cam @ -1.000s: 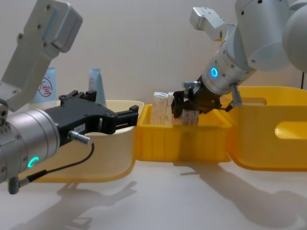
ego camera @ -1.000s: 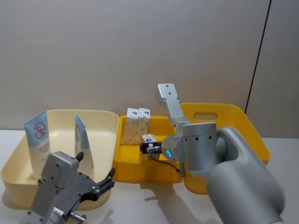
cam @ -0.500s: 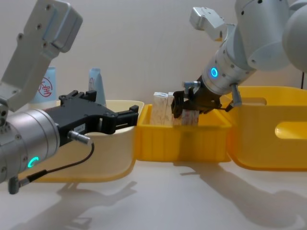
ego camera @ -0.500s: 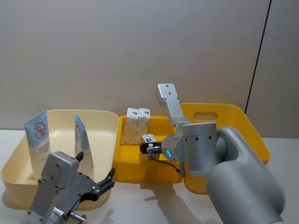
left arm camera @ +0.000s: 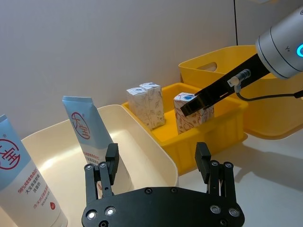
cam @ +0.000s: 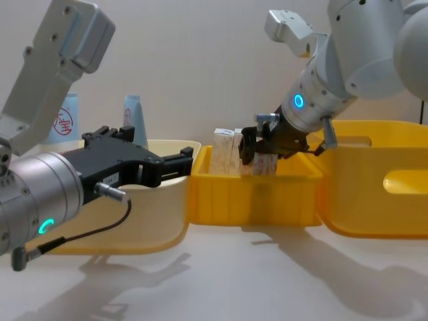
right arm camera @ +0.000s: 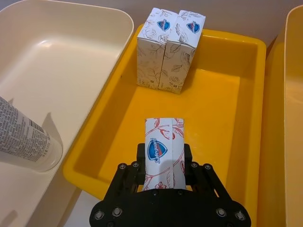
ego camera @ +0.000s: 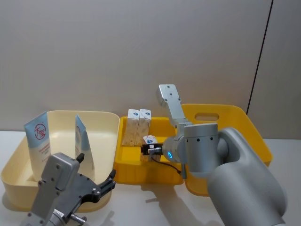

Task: Bimanual collaborative sorting of washing and personal care products

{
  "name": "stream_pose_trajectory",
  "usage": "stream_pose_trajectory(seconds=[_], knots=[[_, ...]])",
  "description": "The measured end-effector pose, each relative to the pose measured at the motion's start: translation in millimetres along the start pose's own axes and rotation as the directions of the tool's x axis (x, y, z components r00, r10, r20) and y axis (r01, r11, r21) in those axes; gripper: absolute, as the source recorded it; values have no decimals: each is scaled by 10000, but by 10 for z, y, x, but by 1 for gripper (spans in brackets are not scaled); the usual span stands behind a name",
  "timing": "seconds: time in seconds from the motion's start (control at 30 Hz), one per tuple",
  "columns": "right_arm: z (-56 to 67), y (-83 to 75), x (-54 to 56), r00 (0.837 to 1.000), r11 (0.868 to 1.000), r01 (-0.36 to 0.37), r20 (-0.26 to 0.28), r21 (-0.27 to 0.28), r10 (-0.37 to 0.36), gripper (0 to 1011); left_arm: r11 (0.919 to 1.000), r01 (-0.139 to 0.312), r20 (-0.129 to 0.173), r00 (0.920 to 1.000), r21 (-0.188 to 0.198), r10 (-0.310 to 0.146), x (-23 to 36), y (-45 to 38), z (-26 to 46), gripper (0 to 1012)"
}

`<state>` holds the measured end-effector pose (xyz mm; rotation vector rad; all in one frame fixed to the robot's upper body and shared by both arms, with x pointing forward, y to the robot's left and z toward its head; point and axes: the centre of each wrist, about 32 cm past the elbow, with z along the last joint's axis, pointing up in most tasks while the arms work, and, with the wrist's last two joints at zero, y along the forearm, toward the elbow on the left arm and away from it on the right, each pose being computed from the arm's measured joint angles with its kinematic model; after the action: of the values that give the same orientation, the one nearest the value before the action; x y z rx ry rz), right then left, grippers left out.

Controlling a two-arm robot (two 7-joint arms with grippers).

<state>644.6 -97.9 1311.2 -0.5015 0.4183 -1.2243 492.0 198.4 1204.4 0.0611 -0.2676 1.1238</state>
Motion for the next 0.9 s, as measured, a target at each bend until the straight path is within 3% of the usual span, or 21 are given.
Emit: stream_pose_trajectory(seconds=[0.9], knots=[[0,0,0,10000,10000,0,1,-1,0,403,10000,1,0,10000,0,-1,0,0,0,1003]])
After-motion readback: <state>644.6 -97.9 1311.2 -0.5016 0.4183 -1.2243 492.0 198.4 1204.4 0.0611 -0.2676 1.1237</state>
